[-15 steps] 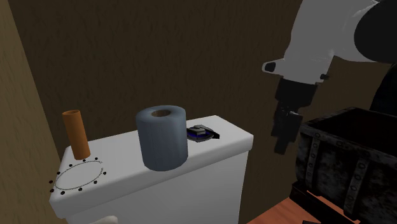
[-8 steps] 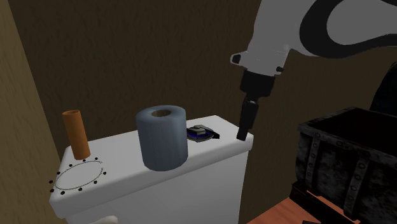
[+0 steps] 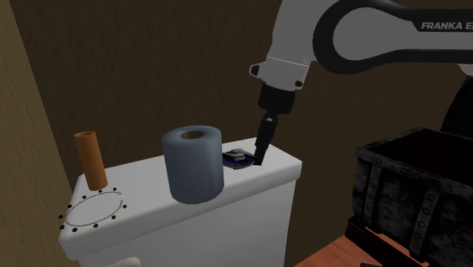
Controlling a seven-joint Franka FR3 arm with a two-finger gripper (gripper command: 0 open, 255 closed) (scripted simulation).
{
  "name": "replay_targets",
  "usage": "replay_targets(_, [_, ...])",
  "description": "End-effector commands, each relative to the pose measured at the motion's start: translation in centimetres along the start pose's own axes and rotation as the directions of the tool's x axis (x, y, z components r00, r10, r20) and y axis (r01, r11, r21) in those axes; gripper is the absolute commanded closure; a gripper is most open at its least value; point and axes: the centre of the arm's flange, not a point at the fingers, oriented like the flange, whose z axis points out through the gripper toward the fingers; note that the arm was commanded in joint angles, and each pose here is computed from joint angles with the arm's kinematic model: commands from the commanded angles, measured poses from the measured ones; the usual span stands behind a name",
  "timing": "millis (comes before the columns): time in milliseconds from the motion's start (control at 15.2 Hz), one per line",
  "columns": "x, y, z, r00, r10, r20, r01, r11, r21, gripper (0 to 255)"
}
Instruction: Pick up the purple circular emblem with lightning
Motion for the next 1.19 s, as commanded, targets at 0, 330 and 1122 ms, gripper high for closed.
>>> replay_targets(0, [-0.2, 0.1, 1.0, 1.000, -0.001, -0.001, 0.001, 1.000, 0.000, 0])
replay_targets(330, [-0.5, 0.2, 2.4, 1.000, 0.000, -0.001, 0.000, 1.000, 0.000, 255])
replay_targets(1122, [-0.1, 0.1, 0.8, 1.000, -0.001, -0.001, 0.001, 1.000, 0.000, 255])
